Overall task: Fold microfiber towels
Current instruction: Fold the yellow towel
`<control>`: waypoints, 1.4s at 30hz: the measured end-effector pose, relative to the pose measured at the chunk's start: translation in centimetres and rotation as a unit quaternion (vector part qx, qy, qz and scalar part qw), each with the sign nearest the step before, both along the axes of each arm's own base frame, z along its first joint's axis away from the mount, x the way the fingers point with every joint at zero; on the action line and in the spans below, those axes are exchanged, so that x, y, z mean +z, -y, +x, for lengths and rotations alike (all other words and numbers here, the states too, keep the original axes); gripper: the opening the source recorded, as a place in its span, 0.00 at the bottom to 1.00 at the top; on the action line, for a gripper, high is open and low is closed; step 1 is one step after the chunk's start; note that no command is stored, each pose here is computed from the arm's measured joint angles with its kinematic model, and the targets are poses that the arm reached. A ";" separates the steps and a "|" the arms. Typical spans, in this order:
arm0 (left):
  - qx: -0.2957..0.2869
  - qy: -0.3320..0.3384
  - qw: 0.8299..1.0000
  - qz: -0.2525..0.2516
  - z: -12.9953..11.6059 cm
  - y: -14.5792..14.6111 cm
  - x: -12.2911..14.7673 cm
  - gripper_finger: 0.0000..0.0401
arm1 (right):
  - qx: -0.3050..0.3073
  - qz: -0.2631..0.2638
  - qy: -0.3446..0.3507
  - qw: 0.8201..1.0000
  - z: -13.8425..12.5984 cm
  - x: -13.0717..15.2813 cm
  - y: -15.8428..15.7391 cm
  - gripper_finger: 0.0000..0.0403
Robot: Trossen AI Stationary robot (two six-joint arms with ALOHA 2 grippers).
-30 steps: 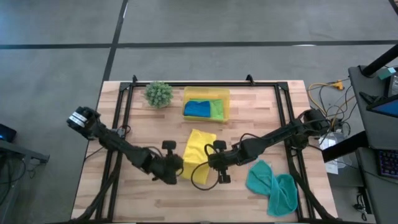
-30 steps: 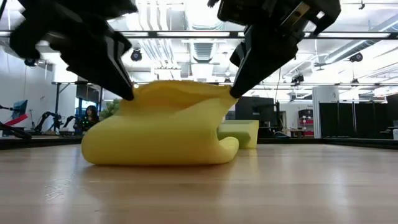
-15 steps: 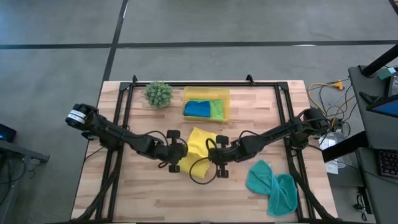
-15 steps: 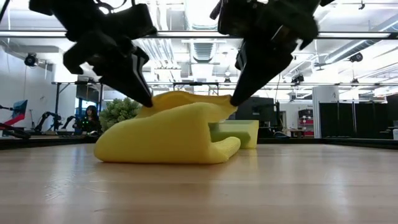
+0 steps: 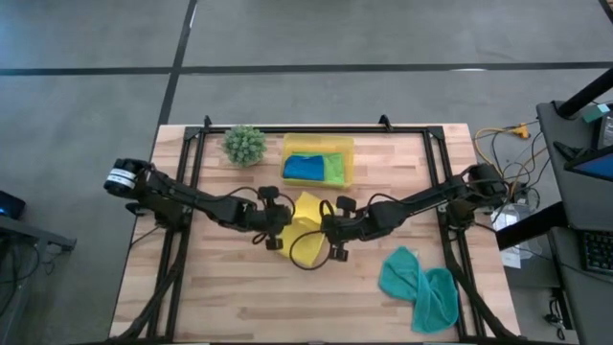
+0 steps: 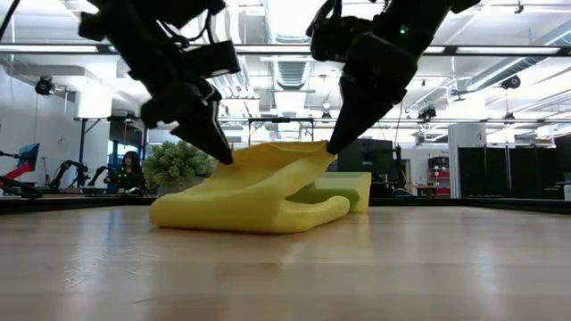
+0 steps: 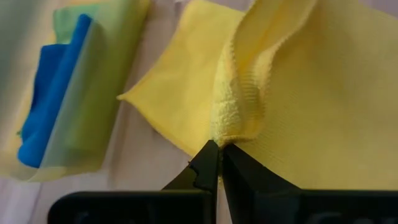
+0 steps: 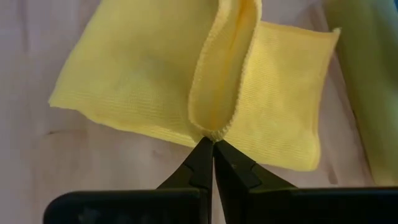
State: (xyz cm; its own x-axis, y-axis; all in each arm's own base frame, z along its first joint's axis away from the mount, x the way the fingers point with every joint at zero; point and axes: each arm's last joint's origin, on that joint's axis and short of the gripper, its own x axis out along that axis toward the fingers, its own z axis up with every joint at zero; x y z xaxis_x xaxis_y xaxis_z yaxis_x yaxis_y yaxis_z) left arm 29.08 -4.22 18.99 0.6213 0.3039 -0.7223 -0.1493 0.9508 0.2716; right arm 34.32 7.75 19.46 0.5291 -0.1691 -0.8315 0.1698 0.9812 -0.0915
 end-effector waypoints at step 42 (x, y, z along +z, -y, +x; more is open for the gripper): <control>0.054 0.063 0.996 -0.046 2.8 -7.1 -1.5 0.01 | -0.136 -0.001 -0.037 0.990 -0.5 -1.1 4.5 0.03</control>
State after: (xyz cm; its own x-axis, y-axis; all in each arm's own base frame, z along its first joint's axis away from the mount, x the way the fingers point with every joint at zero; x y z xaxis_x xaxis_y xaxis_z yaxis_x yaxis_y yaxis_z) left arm 31.93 2.90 17.53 0.6763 0.3098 -0.6684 -0.2789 0.9474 0.1569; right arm 33.79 3.21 18.31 0.4018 -0.2990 -0.8655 0.4205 0.8999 -0.1157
